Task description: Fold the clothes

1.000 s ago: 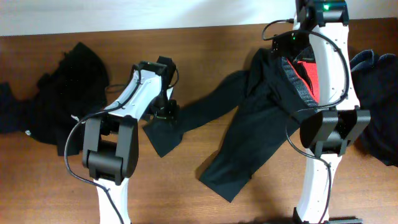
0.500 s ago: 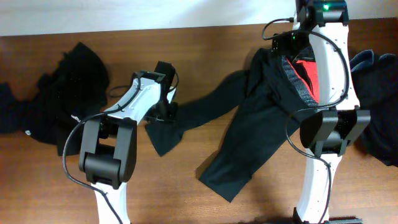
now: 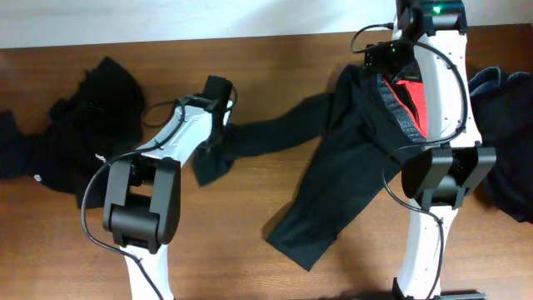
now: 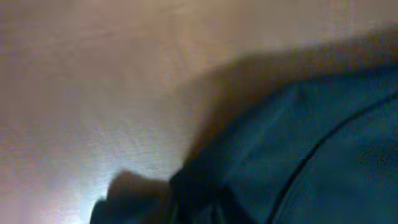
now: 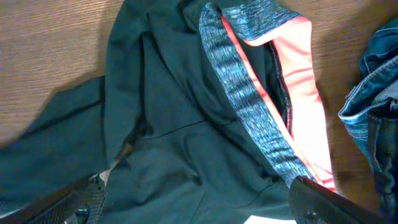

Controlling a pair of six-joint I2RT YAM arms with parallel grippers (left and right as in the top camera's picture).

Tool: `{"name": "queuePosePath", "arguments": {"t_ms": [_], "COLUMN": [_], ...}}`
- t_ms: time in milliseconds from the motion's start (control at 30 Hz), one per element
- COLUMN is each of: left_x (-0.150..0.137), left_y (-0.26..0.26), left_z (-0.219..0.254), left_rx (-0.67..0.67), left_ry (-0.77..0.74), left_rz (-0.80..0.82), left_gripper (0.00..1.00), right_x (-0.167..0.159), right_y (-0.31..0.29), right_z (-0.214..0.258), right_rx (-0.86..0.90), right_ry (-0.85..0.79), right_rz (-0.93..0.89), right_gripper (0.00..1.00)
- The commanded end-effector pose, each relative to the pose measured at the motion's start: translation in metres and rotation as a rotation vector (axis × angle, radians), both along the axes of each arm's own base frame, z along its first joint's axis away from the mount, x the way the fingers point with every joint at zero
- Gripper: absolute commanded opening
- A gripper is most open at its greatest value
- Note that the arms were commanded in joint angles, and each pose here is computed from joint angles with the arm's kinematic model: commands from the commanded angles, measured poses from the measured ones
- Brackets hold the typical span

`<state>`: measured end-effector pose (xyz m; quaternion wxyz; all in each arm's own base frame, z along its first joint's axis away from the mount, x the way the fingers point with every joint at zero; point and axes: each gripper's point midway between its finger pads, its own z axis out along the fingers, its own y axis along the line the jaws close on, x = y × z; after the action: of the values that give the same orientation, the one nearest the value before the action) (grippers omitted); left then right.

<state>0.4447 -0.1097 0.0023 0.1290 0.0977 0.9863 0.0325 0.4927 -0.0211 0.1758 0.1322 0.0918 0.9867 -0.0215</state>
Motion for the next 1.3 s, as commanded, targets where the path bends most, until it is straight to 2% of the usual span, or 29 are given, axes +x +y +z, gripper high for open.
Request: {"name": "queuePosePath", "arguments": {"t_ms": [0,233,400,633,767,867,1067,1267], "left_x": [0.020,0.076,0.109,0.128,0.142,0.150,0.154,0.143], "left_y": [0.037,0.058,0.053,0.055,0.064,0.066,0.061,0.059], "left_z": [-0.021,0.000,0.002,-0.024,-0.019,-0.006,0.033,0.074], "left_rx": [0.022,-0.029,-0.061,-0.058,-0.060,-0.061,-0.065,-0.065], "left_ry": [-0.048,-0.276,-0.416,-0.463,-0.501,-0.501,-0.399,-0.302], "left_rz": [0.087,0.149,0.150,0.145,0.158,0.161,0.150,0.143], "left_gripper": [0.11,0.04,0.01,0.01,0.01,0.01,0.01,0.01], "right_x": [0.002,0.002,0.002,0.002,0.003,0.006,0.010,0.011], "right_y": [0.001,0.007,0.019,0.022,0.022,0.022,0.022,0.022], "right_z": [0.019,0.019,0.019,0.019,0.019,0.019,0.018,0.014], "right_rx": [0.000,0.008,0.008,0.008,0.007,0.007,0.008,0.008], "right_ry": [-0.053,-0.053,-0.052,-0.052,-0.056,-0.066,-0.077,-0.070], "right_rz": [0.005,0.016,0.040,0.046,0.045,0.045,0.046,0.045], "right_gripper": [0.99,0.99,0.99,0.99,0.99,0.99,0.99,0.99]}}
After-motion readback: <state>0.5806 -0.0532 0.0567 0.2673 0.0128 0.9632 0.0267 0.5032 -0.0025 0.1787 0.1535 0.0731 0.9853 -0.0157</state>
